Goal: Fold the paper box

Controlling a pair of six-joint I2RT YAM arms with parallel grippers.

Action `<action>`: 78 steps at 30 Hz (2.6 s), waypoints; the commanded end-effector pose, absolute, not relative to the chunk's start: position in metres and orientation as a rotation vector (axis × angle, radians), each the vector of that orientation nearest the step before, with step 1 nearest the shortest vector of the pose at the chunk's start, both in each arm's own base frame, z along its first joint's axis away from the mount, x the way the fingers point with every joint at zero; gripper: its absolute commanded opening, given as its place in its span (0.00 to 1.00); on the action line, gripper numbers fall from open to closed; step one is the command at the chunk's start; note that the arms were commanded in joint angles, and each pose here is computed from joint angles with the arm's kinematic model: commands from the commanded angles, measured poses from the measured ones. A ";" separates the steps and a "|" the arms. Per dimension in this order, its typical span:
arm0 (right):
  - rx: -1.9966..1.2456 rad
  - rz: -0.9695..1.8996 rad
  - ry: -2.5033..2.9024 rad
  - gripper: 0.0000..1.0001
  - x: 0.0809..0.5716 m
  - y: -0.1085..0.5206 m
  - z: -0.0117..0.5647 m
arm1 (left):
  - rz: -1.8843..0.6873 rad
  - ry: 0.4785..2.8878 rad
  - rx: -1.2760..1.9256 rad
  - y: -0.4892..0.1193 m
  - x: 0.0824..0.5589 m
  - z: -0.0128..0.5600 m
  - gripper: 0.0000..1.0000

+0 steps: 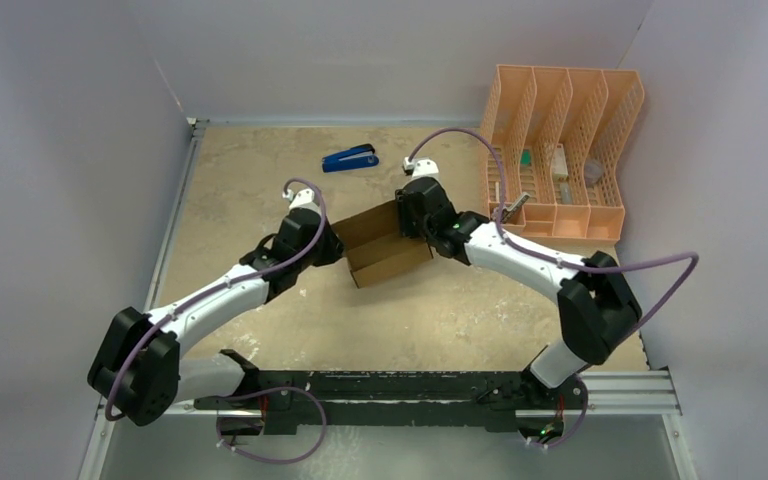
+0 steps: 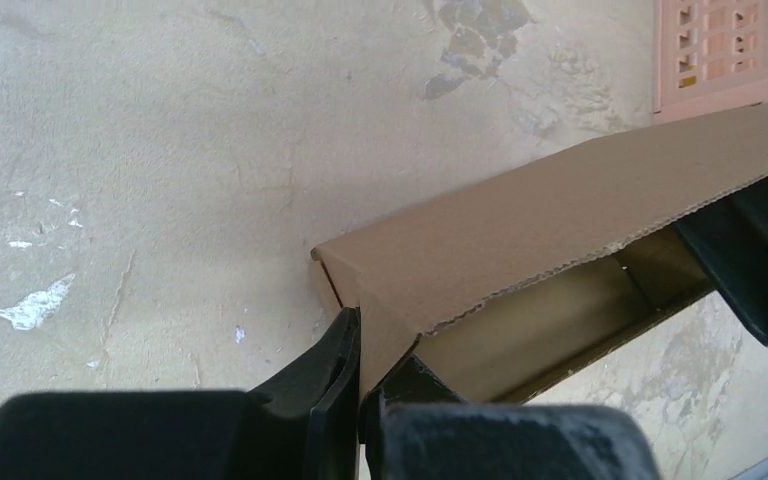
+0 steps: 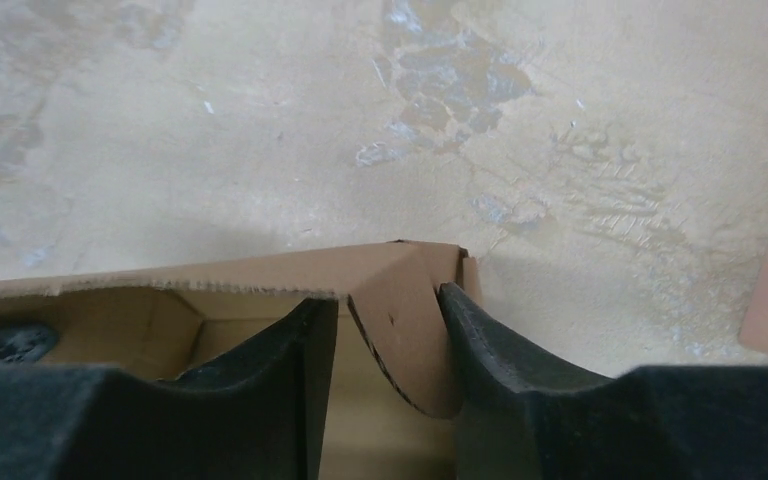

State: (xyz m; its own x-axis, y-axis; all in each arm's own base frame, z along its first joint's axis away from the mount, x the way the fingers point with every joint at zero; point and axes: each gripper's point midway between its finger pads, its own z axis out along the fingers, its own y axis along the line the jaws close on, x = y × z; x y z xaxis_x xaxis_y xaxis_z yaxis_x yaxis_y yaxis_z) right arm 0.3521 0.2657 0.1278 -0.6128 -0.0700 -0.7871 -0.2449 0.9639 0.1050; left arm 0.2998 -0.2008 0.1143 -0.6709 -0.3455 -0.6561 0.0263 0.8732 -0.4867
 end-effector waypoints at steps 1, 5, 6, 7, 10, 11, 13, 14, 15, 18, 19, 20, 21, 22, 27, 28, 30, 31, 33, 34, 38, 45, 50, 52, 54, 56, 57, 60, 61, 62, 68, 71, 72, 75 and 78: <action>-0.231 0.404 2.138 0.48 0.342 0.277 0.172 | -0.654 2.098 -0.169 -0.210 0.308 0.152 0.02; -0.257 0.468 2.129 0.57 0.328 0.277 0.181 | -0.626 2.101 -0.148 -0.210 0.305 0.147 0.02; -0.264 0.484 2.129 0.59 0.325 0.277 0.181 | -0.620 2.101 -0.142 -0.211 0.305 0.146 0.02; -0.271 0.494 2.129 0.60 0.322 0.277 0.181 | -0.609 2.100 -0.139 -0.211 0.305 0.146 0.02; -0.279 0.511 2.147 0.63 0.314 0.274 0.171 | -0.572 2.099 -0.132 -0.212 0.306 0.142 0.02; -0.278 0.519 2.151 0.63 0.311 0.274 0.167 | -0.565 2.099 -0.137 -0.212 0.307 0.141 0.02; -0.270 0.521 2.163 0.65 0.307 0.270 0.158 | -0.551 2.096 -0.152 -0.211 0.309 0.141 0.01; -0.264 0.524 2.155 0.66 0.306 0.270 0.155 | -0.540 2.093 -0.165 -0.210 0.311 0.141 0.00; -0.250 0.523 2.153 0.66 0.306 0.268 0.151 | -0.525 2.090 -0.184 -0.207 0.313 0.142 0.00; -0.224 0.506 2.164 0.70 0.304 0.262 0.140 | -0.469 2.086 -0.239 -0.198 0.317 0.142 0.00; -0.222 0.505 2.165 0.71 0.303 0.261 0.138 | -0.452 2.095 -0.245 -0.195 0.316 0.139 0.00; -0.219 0.507 2.164 0.71 0.302 0.260 0.136 | -0.449 2.094 -0.247 -0.195 0.316 0.139 0.00; -0.219 0.517 2.158 0.72 0.301 0.260 0.137 | -0.445 2.093 -0.250 -0.194 0.316 0.138 0.00; -0.222 0.530 2.155 0.72 0.299 0.260 0.138 | -0.438 2.089 -0.256 -0.193 0.317 0.139 0.00; -0.256 0.597 2.121 0.99 0.289 0.262 0.158 | -0.366 2.061 -0.266 -0.182 0.322 0.139 0.00; -0.262 0.595 2.119 0.99 0.287 0.261 0.161 | -0.351 2.059 -0.260 -0.181 0.323 0.138 0.00; -0.278 0.586 2.108 0.99 0.284 0.257 0.170 | -0.343 2.024 -0.245 -0.182 0.331 0.145 0.00; -0.275 0.575 2.100 0.99 0.285 0.254 0.175 | -0.326 2.021 -0.234 -0.181 0.333 0.145 0.00; -0.269 0.540 2.106 0.99 0.284 0.246 0.181 | -0.300 2.021 -0.212 -0.181 0.335 0.143 0.00; -0.266 0.538 2.093 0.99 0.285 0.245 0.190 | -0.292 2.019 -0.200 -0.180 0.336 0.142 0.00; -0.253 0.517 2.052 0.99 0.293 0.244 0.222 | -0.270 2.018 -0.176 -0.178 0.336 0.136 0.00; -0.021 0.456 2.013 0.94 0.333 0.234 0.261 | -0.280 2.017 -0.150 -0.180 0.333 0.126 0.00; 0.009 0.351 2.097 0.92 0.358 0.240 0.239 | -0.285 2.008 -0.108 -0.185 0.326 0.120 0.00; 0.022 0.330 2.143 0.91 0.364 0.242 0.225 | -0.281 2.001 -0.091 -0.186 0.323 0.118 0.01; 0.026 0.314 2.177 0.88 0.367 0.244 0.211 | -0.272 1.999 -0.072 -0.187 0.320 0.114 0.01; 0.046 0.310 2.222 0.86 0.363 0.245 0.195 | -0.260 2.000 -0.066 -0.186 0.317 0.110 0.01; 0.052 0.327 2.242 0.84 0.360 0.247 0.189 | -0.257 2.002 -0.064 -0.186 0.317 0.108 0.01; 0.089 0.392 2.294 0.80 0.348 0.252 0.174 | -0.255 2.008 -0.065 -0.186 0.315 0.105 0.02; 0.107 0.404 2.309 0.79 0.344 0.252 0.169 | -0.257 2.010 -0.071 -0.186 0.314 0.104 0.02; 0.124 0.432 2.330 0.79 0.338 0.253 0.165 | -0.259 2.012 -0.071 -0.186 0.314 0.104 0.02; 0.223 0.599 2.372 0.79 0.322 0.267 0.159 | -0.304 2.023 -0.090 -0.192 0.313 0.105 0.03; 0.301 0.684 2.372 0.81 0.322 0.271 0.159 | -0.334 2.027 -0.102 -0.197 0.313 0.109 0.03; 0.332 0.708 2.372 0.81 0.322 0.272 0.158 | -0.343 2.026 -0.103 -0.198 0.313 0.111 0.03; 0.409 0.788 2.362 0.81 0.324 0.273 0.158 | -0.361 2.022 -0.105 -0.200 0.313 0.116 0.04; 0.471 0.854 2.364 0.79 0.326 0.276 0.157 | -0.372 2.018 -0.107 -0.199 0.310 0.118 0.04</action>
State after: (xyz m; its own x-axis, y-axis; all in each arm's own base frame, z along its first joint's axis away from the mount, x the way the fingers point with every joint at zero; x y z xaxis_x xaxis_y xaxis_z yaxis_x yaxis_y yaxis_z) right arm 0.3201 0.2628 0.1356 -0.7884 0.3879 -0.4775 0.0898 0.8404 0.5344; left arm 0.3147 -0.1916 0.1076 -0.4551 -0.2046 -0.8666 0.0632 0.9634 -0.2607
